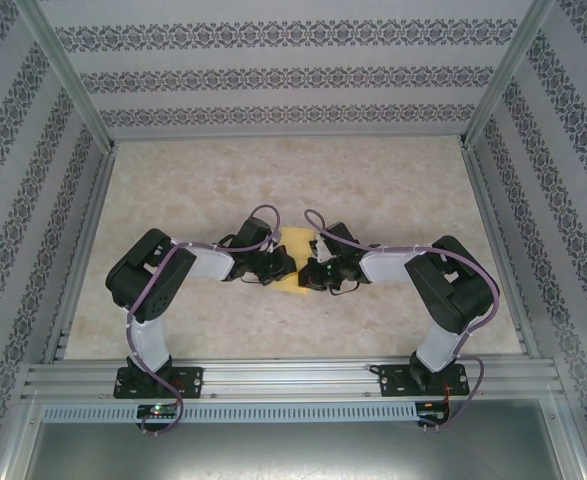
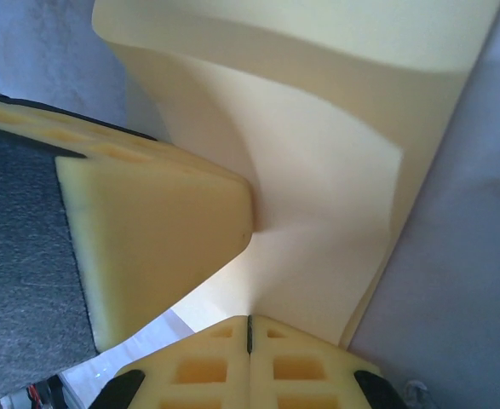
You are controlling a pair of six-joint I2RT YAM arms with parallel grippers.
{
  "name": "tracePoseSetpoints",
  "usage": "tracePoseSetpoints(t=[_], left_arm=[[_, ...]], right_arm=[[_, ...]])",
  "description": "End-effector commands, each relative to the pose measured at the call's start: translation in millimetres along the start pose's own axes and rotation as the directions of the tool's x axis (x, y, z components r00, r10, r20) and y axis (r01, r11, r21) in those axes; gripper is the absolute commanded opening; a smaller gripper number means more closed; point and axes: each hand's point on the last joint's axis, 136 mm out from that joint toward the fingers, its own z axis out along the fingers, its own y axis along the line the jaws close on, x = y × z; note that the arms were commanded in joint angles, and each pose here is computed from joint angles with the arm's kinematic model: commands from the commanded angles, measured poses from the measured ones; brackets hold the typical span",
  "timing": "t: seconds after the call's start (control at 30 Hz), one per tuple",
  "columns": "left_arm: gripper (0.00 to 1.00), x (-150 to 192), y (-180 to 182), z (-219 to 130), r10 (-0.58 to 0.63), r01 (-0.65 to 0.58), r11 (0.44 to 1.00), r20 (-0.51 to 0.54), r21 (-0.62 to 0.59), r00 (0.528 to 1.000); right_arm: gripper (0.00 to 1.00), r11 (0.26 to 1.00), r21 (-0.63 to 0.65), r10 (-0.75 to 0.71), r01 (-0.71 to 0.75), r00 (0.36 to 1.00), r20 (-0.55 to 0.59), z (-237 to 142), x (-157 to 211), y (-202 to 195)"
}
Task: Fold a paper plane with a square sheet of paper (pick it up from the middle)
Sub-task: Fold the triangle a second time at the center of the table.
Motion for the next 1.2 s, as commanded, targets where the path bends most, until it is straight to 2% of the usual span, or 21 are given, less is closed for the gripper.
tracePoseSetpoints(t=[0.0, 0.2, 0.43, 0.77, 1.17], left_arm=[[0.00, -1.1, 22.9, 6.4, 0.002, -0.001, 0.996, 0.008, -0.088, 1.000], [0.00, -13.8, 40.7, -3.3, -0.011, 0.019, 0.991, 0.060, -0.134, 0.998], [0.02, -31.4, 42.9, -12.2, 0.001, 0.009, 0.992, 0.081, -0.127, 0.997], [0.02, -54.3, 57.1, -19.4, -0.026, 0.050, 0.978, 0.119, -0.203, 0.993], [0.02, -68.4, 72.4, -30.8, -0.052, 0.076, 0.984, 0.149, -0.161, 0.987]], right_arm=[[0.00, 0.985, 0.154, 0.081, -0.073, 0.995, -0.050, 4.8, 25.0, -45.2], [0.00, 0.983, 0.168, 0.081, -0.071, 0.995, -0.055, 3.6, 26.9, -48.2], [0.00, 0.982, 0.173, 0.083, -0.072, 0.995, -0.058, 3.7, 27.9, -49.6], [0.00, 0.983, 0.172, 0.081, -0.070, 0.995, -0.057, 2.4, 27.5, -48.2], [0.00, 0.984, 0.164, 0.081, -0.070, 0.995, -0.064, 4.3, 27.5, -47.2]])
